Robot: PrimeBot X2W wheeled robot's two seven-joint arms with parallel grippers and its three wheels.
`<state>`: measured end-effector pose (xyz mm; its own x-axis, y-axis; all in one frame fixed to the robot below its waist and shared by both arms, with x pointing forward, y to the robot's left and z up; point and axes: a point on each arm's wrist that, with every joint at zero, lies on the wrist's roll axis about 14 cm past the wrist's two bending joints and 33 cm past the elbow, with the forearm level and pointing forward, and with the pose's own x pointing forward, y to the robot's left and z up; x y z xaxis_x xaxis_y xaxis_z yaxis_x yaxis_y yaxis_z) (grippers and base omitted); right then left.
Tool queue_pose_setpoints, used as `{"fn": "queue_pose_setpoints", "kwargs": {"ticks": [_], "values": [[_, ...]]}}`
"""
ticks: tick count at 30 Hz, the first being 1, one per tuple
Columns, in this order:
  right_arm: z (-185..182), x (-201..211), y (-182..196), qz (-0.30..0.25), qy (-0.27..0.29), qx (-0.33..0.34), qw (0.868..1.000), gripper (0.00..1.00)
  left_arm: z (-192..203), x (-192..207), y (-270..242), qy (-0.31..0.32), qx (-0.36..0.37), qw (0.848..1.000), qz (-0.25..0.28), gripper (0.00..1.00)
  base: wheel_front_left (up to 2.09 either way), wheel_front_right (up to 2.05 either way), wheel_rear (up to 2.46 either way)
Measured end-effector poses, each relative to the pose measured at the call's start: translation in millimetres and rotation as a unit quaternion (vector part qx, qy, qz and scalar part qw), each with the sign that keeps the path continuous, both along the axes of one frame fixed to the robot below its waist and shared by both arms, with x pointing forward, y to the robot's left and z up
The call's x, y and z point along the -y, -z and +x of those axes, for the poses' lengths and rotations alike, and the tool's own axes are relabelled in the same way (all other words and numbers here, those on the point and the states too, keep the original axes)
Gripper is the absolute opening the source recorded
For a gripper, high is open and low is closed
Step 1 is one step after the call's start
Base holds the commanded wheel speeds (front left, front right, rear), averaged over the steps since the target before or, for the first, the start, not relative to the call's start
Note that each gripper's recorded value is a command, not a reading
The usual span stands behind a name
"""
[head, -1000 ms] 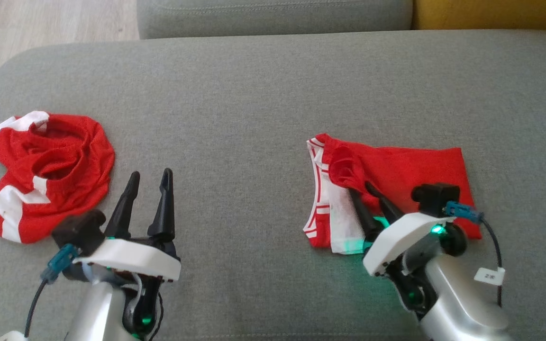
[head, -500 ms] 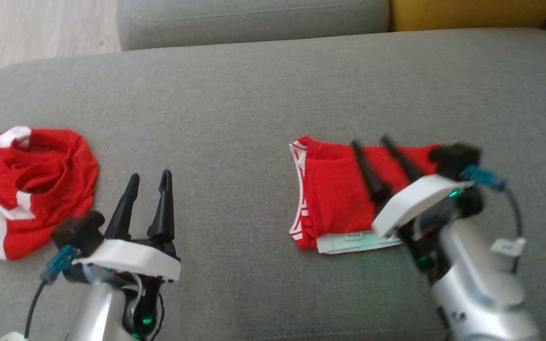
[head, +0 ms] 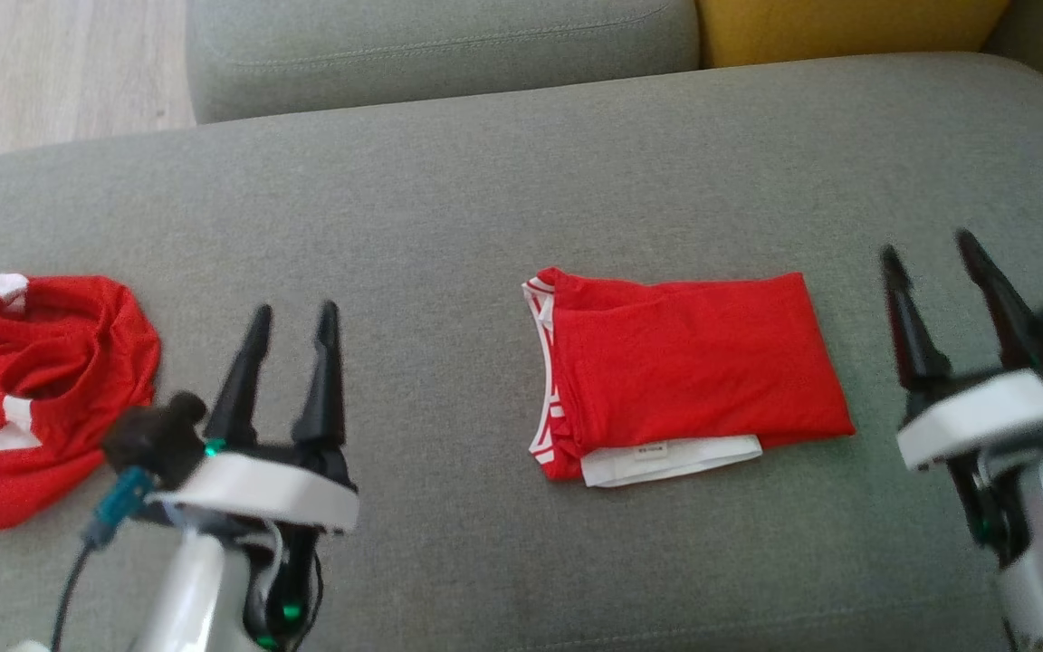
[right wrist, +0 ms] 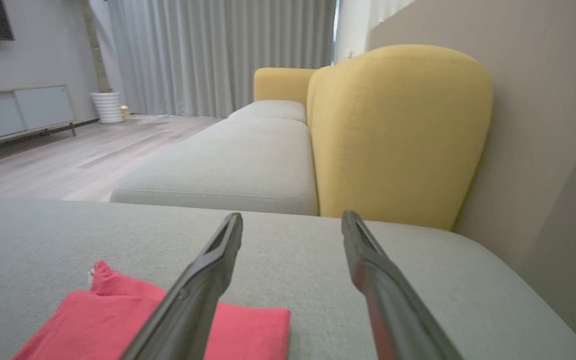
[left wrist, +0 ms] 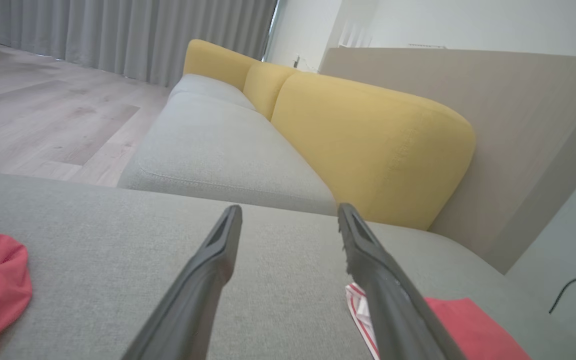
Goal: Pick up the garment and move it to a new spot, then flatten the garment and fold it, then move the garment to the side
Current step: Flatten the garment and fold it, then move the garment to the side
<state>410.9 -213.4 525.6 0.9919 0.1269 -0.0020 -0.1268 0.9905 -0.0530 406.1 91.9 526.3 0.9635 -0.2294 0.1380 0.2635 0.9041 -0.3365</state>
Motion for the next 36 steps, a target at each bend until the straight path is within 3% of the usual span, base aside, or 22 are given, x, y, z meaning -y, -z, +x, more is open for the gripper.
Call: {"fn": "queue_pose_setpoints", "kwargs": {"ticks": [8, 19, 27, 36], "values": [[-26, 7, 32, 0.027, 0.039, -0.012, 0.999, 1.00, -15, 3, 25, 0.001, -0.035, 0.999, 0.012, 1.00, 0.00, 0.00, 0.00], [-21, 8, 42, 0.028, 0.046, -0.024, 0.998, 1.00, -13, 3, 34, 0.000, -0.047, 0.999, 0.016, 1.00, 0.00, 0.00, 0.00], [-17, -9, 92, 0.076, 0.053, -0.110, 0.990, 1.00, -7, 5, 48, 0.005, -0.065, 0.998, 0.019, 1.00, 0.00, 0.00, 0.00], [1, -18, 131, 0.087, 0.059, -0.179, 0.978, 1.00, 8, 4, 61, 0.004, -0.077, 0.997, 0.031, 1.00, 0.00, 0.00, 0.00]]}}
